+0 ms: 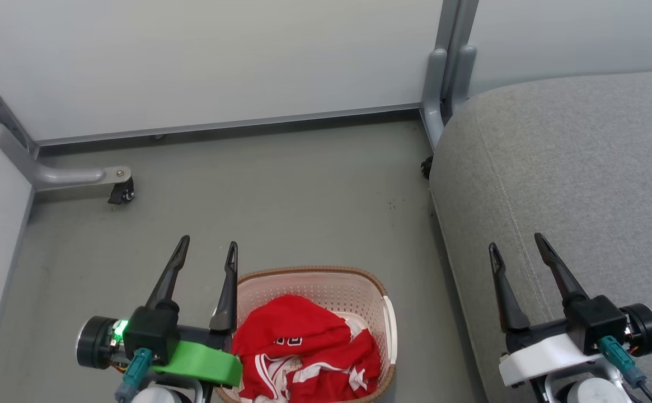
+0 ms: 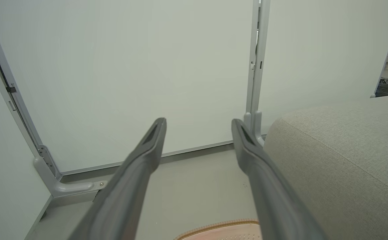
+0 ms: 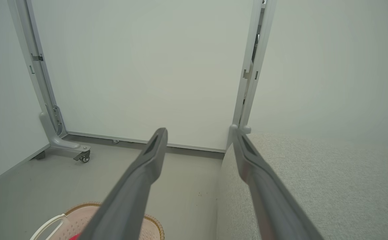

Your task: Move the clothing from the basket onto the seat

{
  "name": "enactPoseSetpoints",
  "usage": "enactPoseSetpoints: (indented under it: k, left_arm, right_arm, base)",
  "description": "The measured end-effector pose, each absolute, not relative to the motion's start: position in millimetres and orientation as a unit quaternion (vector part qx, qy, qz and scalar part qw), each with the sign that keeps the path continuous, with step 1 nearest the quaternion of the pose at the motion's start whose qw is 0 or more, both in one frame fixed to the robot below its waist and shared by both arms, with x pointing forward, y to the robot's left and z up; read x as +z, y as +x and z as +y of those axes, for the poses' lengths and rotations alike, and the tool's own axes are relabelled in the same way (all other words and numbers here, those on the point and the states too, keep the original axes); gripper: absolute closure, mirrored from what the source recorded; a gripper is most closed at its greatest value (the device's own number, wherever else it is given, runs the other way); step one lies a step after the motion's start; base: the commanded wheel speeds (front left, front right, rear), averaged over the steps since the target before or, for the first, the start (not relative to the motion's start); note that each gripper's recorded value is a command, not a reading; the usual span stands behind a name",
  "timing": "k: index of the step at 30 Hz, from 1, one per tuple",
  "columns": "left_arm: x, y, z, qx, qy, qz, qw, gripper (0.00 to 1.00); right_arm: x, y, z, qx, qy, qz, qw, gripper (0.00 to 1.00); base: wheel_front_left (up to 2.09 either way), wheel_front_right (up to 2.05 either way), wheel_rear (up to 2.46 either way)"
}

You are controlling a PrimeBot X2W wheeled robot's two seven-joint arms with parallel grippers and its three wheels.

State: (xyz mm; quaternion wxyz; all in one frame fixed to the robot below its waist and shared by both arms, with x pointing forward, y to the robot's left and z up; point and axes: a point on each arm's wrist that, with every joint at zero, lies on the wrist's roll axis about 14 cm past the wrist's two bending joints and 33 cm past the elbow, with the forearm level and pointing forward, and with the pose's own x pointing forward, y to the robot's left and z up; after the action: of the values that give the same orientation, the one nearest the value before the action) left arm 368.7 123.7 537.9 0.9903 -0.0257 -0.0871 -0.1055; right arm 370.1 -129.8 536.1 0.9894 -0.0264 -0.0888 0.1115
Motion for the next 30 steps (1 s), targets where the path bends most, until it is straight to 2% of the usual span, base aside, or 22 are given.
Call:
enactPoseSetpoints:
  k: [12, 18, 30]
  left_arm:
    - [535, 369, 123, -0.104, -0.026, -0.082, 0.991, 0.0]
    - [515, 372, 114, -0.119, -0.023, -0.053, 0.991, 0.0]
    - [472, 445, 68, -0.197, -0.007, 0.006, 0.98, 0.0]
  right_arm:
    - [533, 371, -128, 0.114, -0.026, -0.084, 0.99, 0.0]
    - [525, 375, -144, 0.09, -0.014, -0.072, 0.993, 0.0]
    - [534, 441, -165, 0.056, 0.0, -0.099, 0.993, 0.0]
  base:
    - [0.0, 0.0, 0.0]
    - [0.0, 0.0, 0.0]
    - [0.0, 0.0, 0.0]
